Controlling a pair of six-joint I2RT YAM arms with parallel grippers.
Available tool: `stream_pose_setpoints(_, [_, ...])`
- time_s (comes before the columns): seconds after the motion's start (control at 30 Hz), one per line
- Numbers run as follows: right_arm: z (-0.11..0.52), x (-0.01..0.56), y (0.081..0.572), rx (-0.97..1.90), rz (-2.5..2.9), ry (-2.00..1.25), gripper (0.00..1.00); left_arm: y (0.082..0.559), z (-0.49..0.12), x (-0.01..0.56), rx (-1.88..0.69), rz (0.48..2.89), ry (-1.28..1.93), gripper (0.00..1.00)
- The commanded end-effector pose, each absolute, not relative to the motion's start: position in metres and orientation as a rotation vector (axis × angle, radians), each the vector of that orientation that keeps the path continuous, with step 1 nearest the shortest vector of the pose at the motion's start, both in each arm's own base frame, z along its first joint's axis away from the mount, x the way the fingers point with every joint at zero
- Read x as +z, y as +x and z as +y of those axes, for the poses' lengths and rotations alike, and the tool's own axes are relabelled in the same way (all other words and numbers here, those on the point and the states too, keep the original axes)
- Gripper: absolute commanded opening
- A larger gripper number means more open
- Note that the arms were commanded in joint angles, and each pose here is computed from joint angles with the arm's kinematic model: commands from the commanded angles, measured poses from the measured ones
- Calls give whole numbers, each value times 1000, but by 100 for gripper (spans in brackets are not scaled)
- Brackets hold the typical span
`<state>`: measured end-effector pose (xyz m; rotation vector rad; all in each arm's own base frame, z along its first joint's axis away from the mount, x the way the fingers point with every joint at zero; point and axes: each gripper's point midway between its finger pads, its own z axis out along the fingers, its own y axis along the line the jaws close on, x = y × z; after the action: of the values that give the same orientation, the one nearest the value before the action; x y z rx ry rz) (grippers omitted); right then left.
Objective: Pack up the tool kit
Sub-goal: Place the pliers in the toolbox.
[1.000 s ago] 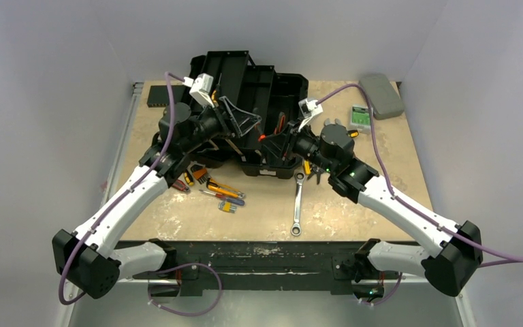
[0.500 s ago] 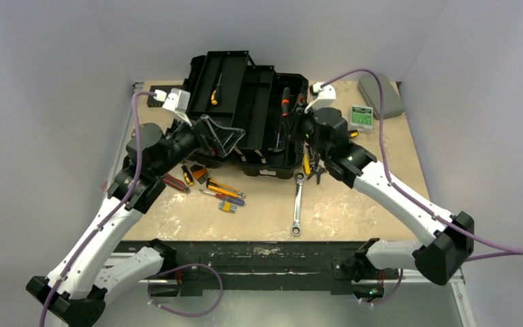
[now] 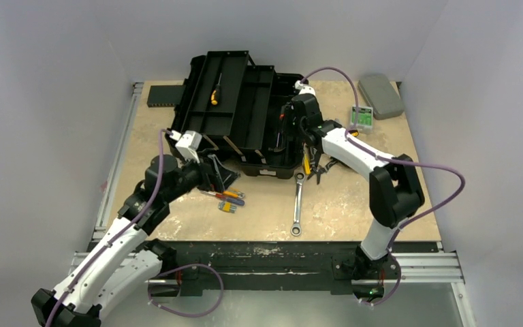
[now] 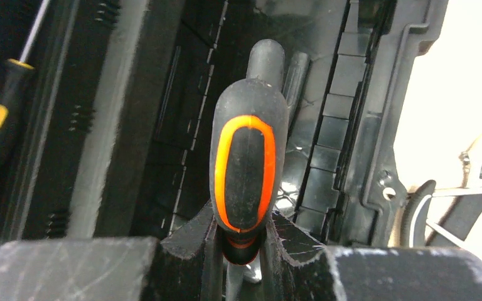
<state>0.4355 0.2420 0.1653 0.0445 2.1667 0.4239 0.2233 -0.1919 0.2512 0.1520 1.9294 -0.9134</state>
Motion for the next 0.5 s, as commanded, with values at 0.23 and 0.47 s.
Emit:
stream_pose_setpoints(0.23, [286, 187, 480, 966, 2087, 99, 0, 208, -202, 222, -1059, 1801, 177, 93])
stream_pose_setpoints(0.47, [296, 183, 490, 1080, 2103, 121, 48, 205, -204, 215, -1048, 1773, 255, 93])
